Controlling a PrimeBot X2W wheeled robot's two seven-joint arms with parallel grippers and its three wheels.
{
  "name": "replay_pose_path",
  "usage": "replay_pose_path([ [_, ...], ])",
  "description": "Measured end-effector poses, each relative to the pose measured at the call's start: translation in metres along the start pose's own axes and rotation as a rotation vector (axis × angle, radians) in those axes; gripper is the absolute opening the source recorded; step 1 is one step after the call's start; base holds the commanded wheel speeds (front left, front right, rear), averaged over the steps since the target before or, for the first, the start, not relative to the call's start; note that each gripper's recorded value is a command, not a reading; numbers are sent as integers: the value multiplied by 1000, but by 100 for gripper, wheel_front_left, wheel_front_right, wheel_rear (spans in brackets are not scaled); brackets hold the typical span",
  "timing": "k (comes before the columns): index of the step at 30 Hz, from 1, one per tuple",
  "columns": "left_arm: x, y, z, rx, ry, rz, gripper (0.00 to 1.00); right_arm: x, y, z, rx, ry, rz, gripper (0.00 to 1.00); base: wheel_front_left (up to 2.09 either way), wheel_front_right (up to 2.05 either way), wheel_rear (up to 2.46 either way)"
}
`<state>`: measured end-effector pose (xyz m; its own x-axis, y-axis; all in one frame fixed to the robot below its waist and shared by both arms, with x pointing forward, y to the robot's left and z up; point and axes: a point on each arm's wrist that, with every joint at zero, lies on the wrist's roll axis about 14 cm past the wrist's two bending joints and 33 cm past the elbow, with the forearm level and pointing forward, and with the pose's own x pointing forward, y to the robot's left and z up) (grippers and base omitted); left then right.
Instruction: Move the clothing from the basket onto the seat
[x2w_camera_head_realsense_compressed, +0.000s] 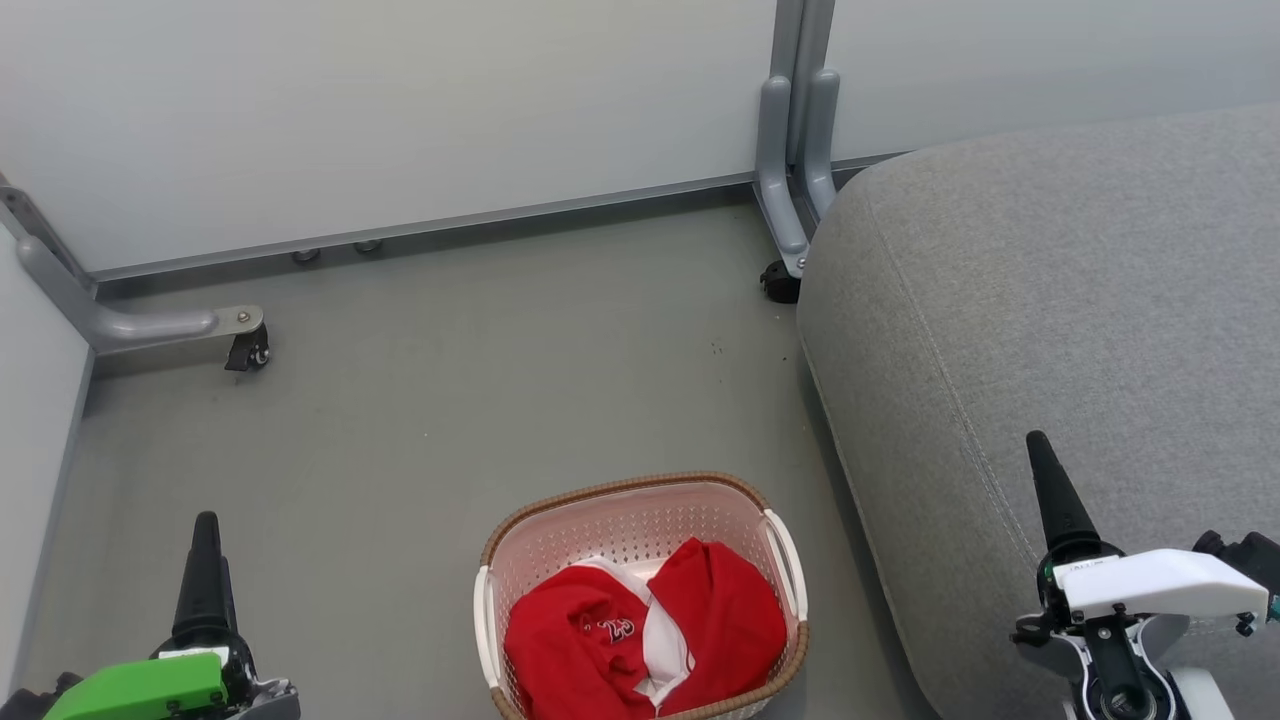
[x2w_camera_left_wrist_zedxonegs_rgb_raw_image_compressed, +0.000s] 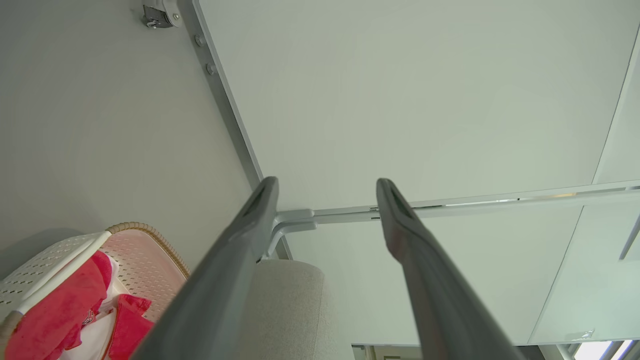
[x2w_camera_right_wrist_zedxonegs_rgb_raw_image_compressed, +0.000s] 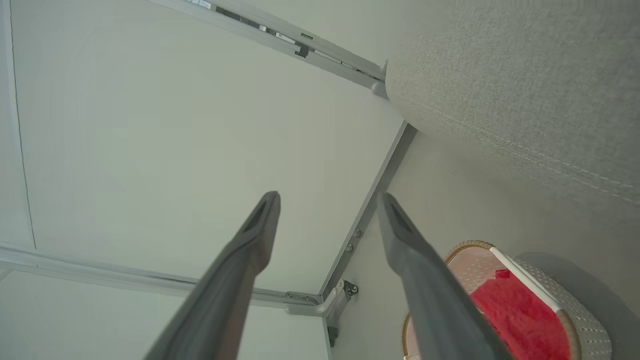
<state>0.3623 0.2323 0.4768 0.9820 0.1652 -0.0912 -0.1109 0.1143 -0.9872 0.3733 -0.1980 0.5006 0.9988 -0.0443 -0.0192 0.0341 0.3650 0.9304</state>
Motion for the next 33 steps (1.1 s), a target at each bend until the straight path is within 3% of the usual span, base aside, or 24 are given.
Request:
replay_pose_path([
  [16,-3,-18,9,251,-44,-61,100,5,42,-4,-474,-10,143,100,0,0,0],
  [25,-7,-35,-3,484,-33,-113,100,4,61,-20,-692,11,229,100,0,0,0],
  [33,-12,-42,-26,702,7,-148,100,2,65,-27,-806,11,266,100,0,0,0],
])
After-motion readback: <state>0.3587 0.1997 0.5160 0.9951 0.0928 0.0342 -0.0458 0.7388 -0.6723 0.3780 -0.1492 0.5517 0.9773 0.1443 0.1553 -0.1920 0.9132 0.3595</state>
